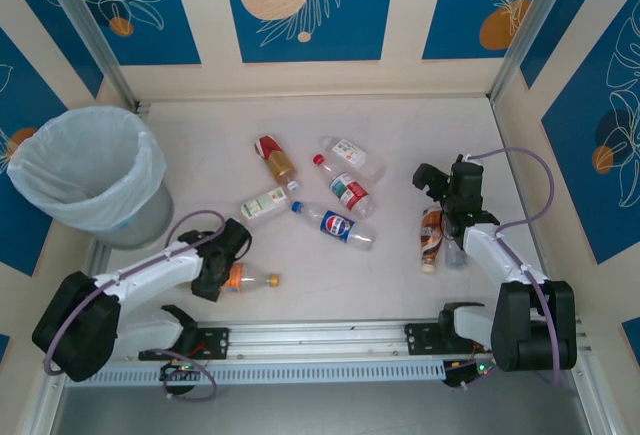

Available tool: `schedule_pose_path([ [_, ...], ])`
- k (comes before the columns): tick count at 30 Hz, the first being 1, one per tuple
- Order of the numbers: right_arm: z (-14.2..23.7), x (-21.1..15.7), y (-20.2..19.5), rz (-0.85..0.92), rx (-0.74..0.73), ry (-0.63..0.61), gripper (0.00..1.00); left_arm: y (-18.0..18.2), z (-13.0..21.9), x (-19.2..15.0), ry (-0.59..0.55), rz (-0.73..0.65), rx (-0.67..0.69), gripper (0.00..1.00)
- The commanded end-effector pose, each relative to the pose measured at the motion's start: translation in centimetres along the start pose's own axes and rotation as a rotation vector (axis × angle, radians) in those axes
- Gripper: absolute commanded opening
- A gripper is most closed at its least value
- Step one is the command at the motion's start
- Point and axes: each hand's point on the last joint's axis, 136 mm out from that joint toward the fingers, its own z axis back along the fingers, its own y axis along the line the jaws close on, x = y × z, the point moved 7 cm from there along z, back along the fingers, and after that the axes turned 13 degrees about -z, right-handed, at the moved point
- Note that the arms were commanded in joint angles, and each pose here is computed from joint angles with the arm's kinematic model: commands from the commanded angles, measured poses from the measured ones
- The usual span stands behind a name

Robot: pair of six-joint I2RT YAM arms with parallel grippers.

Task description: Put the plastic bottles in the bin

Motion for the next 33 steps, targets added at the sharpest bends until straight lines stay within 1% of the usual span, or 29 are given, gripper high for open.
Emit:
schedule_pose_path([
  [1,0.5,1.2,0.7,-0.011,0.003,-0.043,0.99,-4.2,0.9,0.6,-0.045,-0.056,-0.178,0.43],
  [2,0.5,1.2,0.7,-0.012,0.003,-0.043,0.99,-4.8,1.4,0.7,-0.055,-0.096,-0.194,0.43],
  [7,0.6,1.3,0.7,-0.012,-0.002,-0.047,0.99,-8.7,4.1,1.1,-0.106,-0.396,-0.331,0.45],
  [10,0.6,1.3,0.6,-0.015,-0.009,-0.046,0.99,-9.9,5.9,1.7,-0.15,-0.535,-0.338,0.46],
  [15,0.7,1.4,0.5,-0.019,-0.017,-0.049,0.99,-10.8,8.8,3.5,-0.276,-0.709,-0.29,0.45],
  [17,0.9,1.4,0.6,-0.021,-0.012,-0.048,0.99,-11.4,10.0,3.9,-0.32,-0.78,-0.303,0.45],
  [22,1.5,1.2,1.3,-0.007,0.048,-0.019,0.99,-13.8,13.4,4.4,-0.404,-0.962,-0.416,0.46],
  [24,2.0,1.1,1.8,0.004,0.097,0.001,0.99,-14.5,15.0,5.0,-0.444,-1.011,-0.423,0.46],
  [26,2.7,1.0,3.0,0.029,0.196,0.028,0.99,-15.4,16.8,5.8,-0.493,-1.052,-0.414,0.46],
  [28,3.6,0.8,4.4,0.061,0.326,0.054,0.99,-16.2,18.6,6.8,-0.546,-1.085,-0.404,0.46],
  [30,4.6,0.6,5.7,0.093,0.431,0.086,0.99,-16.8,20.2,7.8,-0.592,-1.101,-0.399,0.45],
  [33,6.0,0.1,7.4,0.147,0.547,0.132,0.99,-17.3,22.3,9.6,-0.66,-1.091,-0.398,0.44],
])
